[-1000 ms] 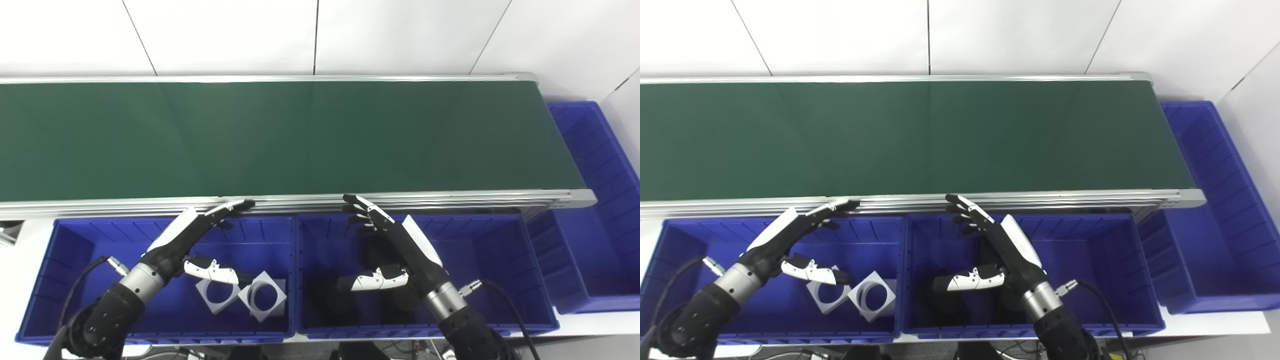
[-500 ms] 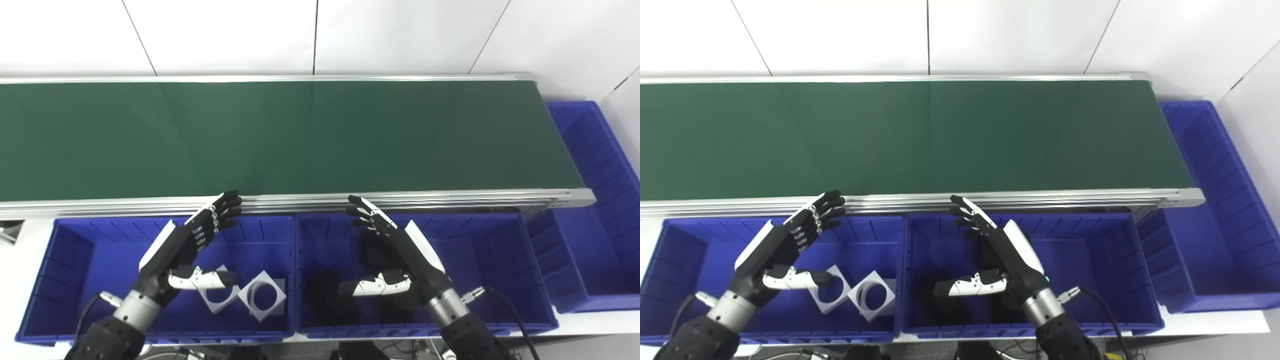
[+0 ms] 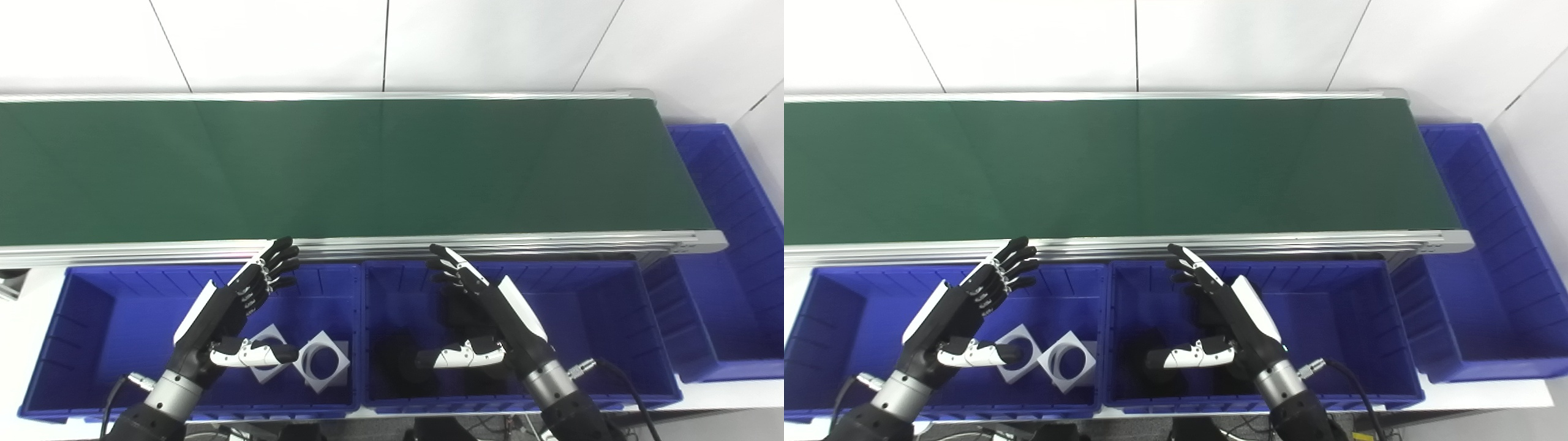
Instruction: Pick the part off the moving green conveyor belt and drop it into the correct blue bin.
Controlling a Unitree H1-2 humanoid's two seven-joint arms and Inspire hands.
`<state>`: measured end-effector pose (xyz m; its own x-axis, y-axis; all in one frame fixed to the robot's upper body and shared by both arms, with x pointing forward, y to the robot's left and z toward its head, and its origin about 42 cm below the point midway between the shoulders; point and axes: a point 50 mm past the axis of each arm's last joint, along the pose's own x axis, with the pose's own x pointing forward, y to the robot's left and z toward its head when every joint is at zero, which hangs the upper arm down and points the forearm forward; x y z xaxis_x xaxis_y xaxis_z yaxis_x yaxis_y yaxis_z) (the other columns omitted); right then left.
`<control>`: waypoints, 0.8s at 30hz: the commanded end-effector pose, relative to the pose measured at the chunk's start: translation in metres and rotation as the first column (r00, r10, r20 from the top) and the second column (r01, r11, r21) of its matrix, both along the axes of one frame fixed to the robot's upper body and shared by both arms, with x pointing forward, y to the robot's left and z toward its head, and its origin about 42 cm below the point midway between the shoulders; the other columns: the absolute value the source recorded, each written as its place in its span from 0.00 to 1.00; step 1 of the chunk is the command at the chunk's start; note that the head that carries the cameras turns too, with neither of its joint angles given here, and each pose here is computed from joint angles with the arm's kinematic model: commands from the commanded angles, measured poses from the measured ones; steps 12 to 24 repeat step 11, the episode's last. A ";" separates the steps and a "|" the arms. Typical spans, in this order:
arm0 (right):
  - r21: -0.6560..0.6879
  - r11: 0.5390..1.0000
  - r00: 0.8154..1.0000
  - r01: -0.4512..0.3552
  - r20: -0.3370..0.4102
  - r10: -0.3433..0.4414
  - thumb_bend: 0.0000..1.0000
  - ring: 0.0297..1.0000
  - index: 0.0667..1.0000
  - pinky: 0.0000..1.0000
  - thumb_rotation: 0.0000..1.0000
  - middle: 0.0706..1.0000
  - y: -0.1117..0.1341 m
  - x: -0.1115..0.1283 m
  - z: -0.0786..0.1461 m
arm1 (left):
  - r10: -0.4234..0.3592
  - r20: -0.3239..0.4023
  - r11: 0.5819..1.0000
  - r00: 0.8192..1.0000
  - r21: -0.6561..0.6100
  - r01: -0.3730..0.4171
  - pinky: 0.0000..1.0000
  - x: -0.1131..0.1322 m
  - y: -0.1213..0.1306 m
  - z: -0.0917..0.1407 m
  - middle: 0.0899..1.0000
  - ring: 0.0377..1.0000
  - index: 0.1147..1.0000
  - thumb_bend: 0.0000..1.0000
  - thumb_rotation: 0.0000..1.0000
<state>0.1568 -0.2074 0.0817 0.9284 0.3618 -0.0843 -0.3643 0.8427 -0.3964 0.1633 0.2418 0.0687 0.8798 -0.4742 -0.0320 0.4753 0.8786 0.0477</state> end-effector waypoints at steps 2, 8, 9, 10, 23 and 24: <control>0.018 1.000 0.998 0.006 0.058 -0.007 0.89 0.81 0.94 0.74 0.35 0.86 -0.002 0.002 0.013 | 0.011 0.082 1.000 0.997 -0.014 -0.009 0.84 0.004 0.001 0.009 0.91 0.89 0.93 1.00 0.35; 0.023 1.000 0.998 0.004 0.058 -0.005 0.89 0.82 0.94 0.74 0.34 0.87 -0.011 -0.002 0.013 | 0.018 0.067 0.999 0.998 -0.032 -0.016 0.86 -0.001 -0.009 0.007 0.93 0.91 0.94 1.00 0.32; 0.025 1.000 0.998 0.004 0.055 -0.005 0.89 0.82 0.94 0.74 0.34 0.86 -0.012 -0.003 0.013 | 0.021 0.066 0.999 0.998 -0.035 -0.018 0.87 -0.001 -0.010 0.006 0.93 0.91 0.94 1.00 0.33; 0.026 1.000 0.999 0.003 0.053 -0.004 0.89 0.82 0.94 0.74 0.34 0.86 -0.012 -0.003 0.014 | 0.024 0.065 0.999 0.998 -0.040 -0.022 0.87 -0.001 -0.012 0.006 0.92 0.91 0.94 1.00 0.34; 0.025 1.000 0.999 0.002 0.051 -0.003 0.89 0.82 0.94 0.74 0.33 0.86 -0.012 -0.003 0.014 | 0.027 0.063 0.999 0.998 -0.044 -0.024 0.87 -0.002 -0.013 0.006 0.92 0.91 0.94 1.00 0.35; 0.025 1.000 0.999 0.002 0.051 -0.003 0.89 0.82 0.94 0.74 0.33 0.86 -0.012 -0.003 0.014 | 0.027 0.063 0.999 0.998 -0.044 -0.024 0.87 -0.002 -0.013 0.006 0.92 0.91 0.94 1.00 0.35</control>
